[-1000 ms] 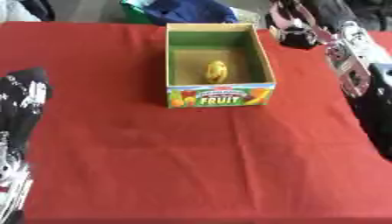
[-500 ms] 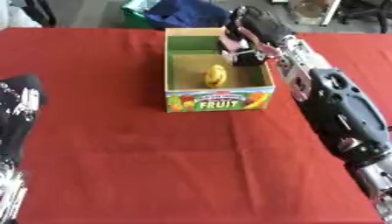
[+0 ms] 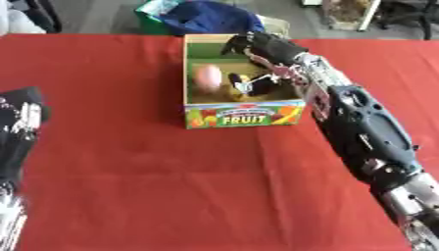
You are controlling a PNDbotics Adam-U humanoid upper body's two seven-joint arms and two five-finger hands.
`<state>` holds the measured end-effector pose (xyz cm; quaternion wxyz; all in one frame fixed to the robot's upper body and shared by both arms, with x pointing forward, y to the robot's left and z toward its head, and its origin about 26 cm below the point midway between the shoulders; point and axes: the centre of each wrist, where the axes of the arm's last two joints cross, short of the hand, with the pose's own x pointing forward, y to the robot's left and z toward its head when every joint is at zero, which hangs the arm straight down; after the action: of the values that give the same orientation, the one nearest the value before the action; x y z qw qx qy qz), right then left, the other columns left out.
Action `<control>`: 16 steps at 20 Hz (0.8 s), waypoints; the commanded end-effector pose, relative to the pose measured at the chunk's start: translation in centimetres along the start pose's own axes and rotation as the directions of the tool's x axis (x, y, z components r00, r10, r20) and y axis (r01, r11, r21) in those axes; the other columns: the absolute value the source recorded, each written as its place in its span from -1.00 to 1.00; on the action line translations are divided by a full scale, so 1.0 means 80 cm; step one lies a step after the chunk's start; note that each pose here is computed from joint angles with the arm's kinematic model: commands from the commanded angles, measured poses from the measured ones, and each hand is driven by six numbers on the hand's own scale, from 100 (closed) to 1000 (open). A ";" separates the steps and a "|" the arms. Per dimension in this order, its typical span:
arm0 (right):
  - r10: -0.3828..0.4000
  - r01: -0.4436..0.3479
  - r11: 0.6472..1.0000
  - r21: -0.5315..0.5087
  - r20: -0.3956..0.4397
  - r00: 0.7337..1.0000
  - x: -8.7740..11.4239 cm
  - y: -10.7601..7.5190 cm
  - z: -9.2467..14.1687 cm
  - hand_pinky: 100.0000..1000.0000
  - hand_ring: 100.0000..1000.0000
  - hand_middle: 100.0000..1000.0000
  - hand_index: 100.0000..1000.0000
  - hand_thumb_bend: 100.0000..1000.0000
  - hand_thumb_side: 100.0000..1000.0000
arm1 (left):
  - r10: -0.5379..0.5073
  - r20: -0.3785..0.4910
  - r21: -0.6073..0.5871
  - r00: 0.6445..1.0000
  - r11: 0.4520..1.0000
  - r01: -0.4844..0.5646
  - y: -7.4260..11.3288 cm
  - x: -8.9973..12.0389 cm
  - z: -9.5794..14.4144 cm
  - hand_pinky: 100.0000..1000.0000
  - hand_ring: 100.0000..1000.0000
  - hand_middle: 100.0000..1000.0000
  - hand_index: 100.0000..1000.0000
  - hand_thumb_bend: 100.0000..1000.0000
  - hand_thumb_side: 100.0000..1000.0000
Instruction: Pick up objects on the table and place them in the box.
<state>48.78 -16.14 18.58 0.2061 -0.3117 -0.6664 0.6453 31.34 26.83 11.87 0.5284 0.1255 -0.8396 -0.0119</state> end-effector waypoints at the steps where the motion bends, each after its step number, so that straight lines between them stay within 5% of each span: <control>1: 0.032 -0.033 0.998 -0.062 -0.019 0.999 -0.010 -0.034 0.003 0.62 0.44 0.60 0.71 -1.00 -0.49 | 0.003 0.028 -0.006 1.000 1.000 -0.003 0.000 0.009 -0.005 0.16 0.06 -0.01 0.26 -0.61 -0.03; 10: -0.035 0.025 0.964 -0.263 -0.034 0.999 -0.031 -0.076 0.045 0.56 0.26 0.44 0.64 -1.00 -0.77 | -0.005 0.025 0.005 1.000 1.000 0.005 0.004 0.007 -0.004 0.16 0.06 -0.01 0.26 -0.61 -0.03; 16: -0.265 0.213 0.869 -0.447 -0.056 0.963 -0.045 -0.083 0.111 0.44 0.07 0.26 0.60 -1.00 -1.00 | -0.013 0.027 0.013 1.000 1.000 0.012 0.007 0.007 -0.004 0.16 0.07 -0.01 0.26 -0.61 -0.04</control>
<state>45.06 -23.79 22.24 0.2609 -0.2967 -0.7953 0.4598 31.32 26.87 11.84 0.5279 0.1265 -0.8398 -0.0104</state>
